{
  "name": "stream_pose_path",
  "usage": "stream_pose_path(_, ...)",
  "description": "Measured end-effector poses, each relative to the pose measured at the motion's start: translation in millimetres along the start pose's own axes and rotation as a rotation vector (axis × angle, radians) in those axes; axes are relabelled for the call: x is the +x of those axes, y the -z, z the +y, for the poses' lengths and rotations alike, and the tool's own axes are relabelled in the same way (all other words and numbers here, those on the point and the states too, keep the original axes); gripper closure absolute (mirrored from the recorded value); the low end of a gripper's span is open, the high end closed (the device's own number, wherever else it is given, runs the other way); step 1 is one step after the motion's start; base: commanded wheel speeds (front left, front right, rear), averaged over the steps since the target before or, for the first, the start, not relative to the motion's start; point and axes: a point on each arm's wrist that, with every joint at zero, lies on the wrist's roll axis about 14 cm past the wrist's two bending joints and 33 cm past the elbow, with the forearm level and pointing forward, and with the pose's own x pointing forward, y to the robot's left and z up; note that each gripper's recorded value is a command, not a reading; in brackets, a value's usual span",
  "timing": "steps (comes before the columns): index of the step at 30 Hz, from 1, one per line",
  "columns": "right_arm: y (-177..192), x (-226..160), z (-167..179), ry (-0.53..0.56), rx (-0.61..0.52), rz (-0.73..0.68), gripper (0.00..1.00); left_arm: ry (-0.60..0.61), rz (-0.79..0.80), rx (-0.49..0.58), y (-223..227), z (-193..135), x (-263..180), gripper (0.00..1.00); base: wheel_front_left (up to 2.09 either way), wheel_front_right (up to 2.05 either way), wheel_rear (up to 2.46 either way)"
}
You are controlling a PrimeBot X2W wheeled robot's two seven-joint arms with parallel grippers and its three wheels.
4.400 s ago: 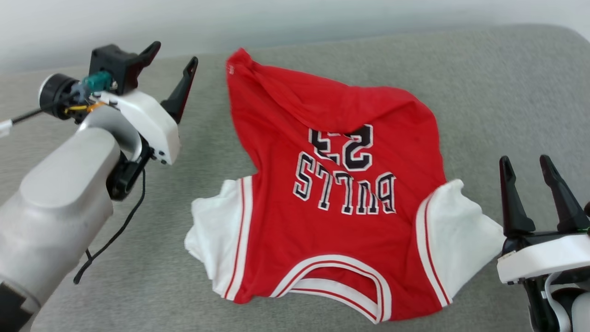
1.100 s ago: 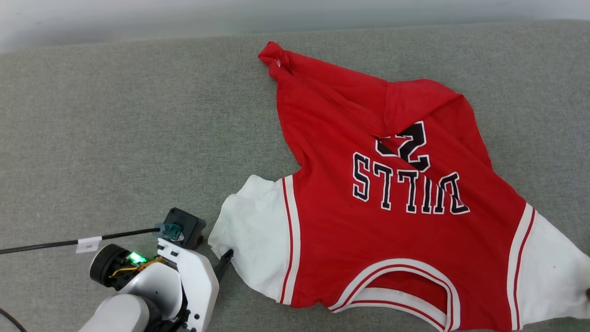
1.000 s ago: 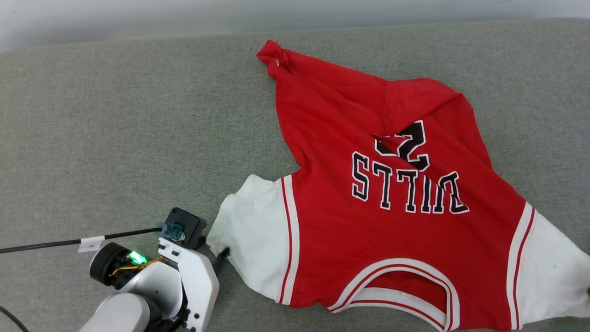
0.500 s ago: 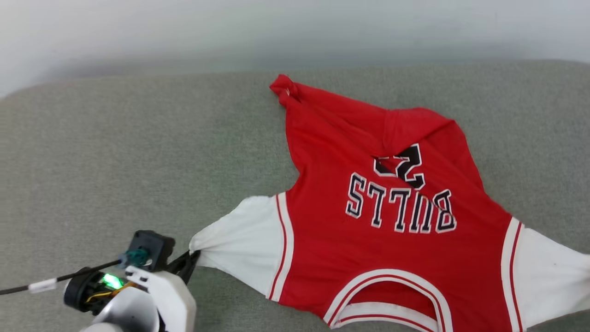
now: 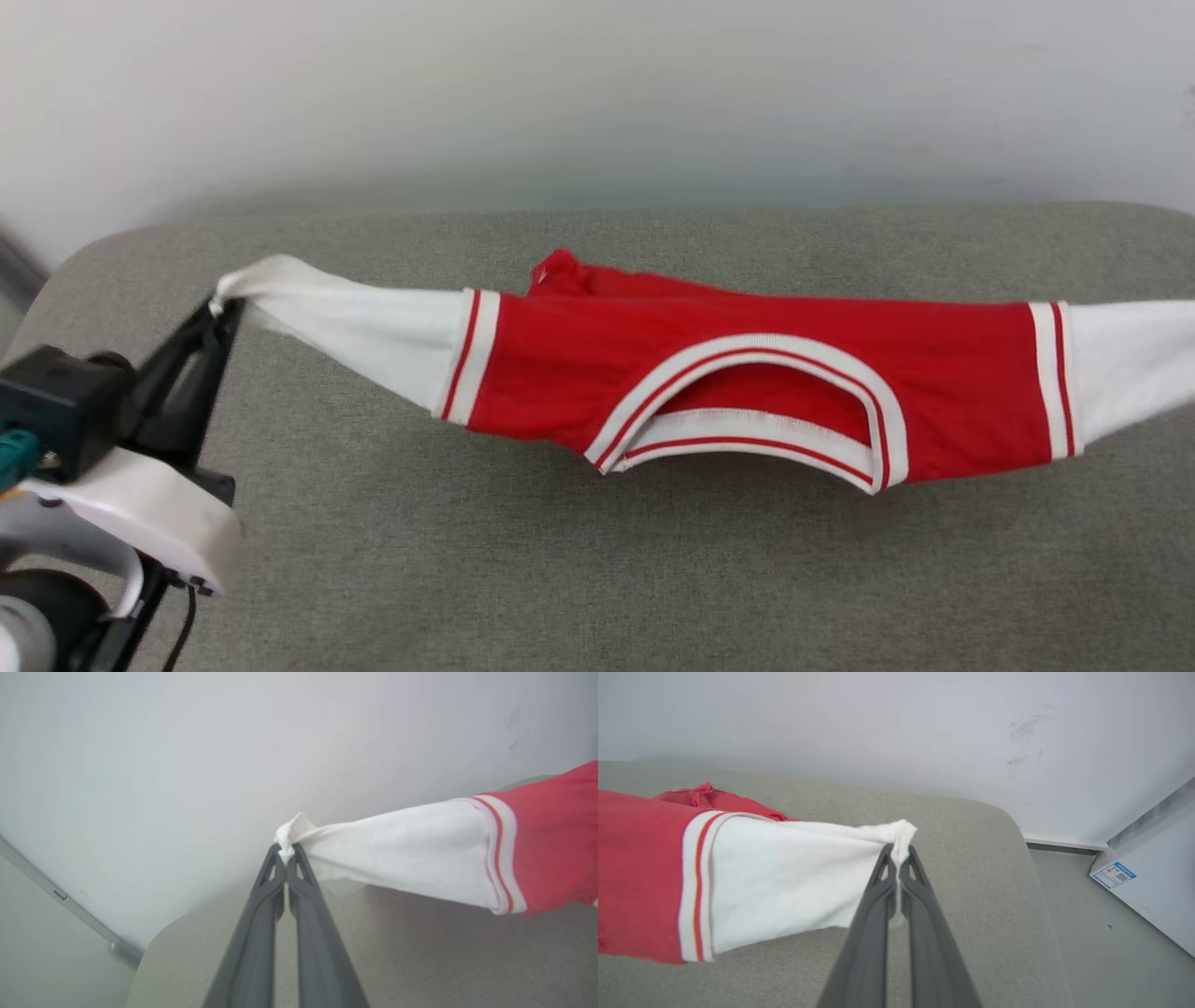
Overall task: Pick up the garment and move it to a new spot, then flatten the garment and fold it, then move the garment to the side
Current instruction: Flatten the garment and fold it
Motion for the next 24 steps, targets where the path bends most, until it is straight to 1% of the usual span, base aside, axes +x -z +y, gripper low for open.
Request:
stream_pose_path(4, -48, -5, 6, -0.026, -0.017, -0.15, 1.0, -0.027, -0.173, 0.039, -58, 15, -1, 1.0, 0.0, 0.0, 0.0)
stream_pose_path(5, -48, -5, 6, -0.026, -0.017, -0.15, 1.0, -0.027, -0.173, 0.039, -58, 15, -1, 1.0, 0.0, 0.0, 0.0)
stream_pose_path(6, -71, -9, 9, -0.036, -0.025, -0.222, 1.0, -0.047, -0.256, 0.073, -86, 24, -3, 1.0, 0.0, 0.0, 0.0)
stream_pose_path(10, -115, -17, 15, -0.064, -0.031, -0.359, 1.0, -0.085, -0.406, 0.161, -137, 38, -8, 1.0, 0.0, 0.0, 0.0)
stream_pose_path(15, -153, -16, 19, -0.066, -0.076, -0.457, 1.0, -0.11, -0.55, 0.208, -181, 49, -6, 1.0, 0.0, 0.0, 0.0)
stream_pose_path(21, -180, 1, 28, -0.079, -0.127, -0.505, 1.0, -0.128, -0.588, 0.205, -196, 66, 19, 1.0, 0.0, 0.0, 0.0)
stream_pose_path(24, -192, 13, 25, -0.048, -0.193, -0.52, 1.0, -0.125, -0.589, 0.175, -196, 76, 41, 1.0, 0.0, 0.0, 0.0)
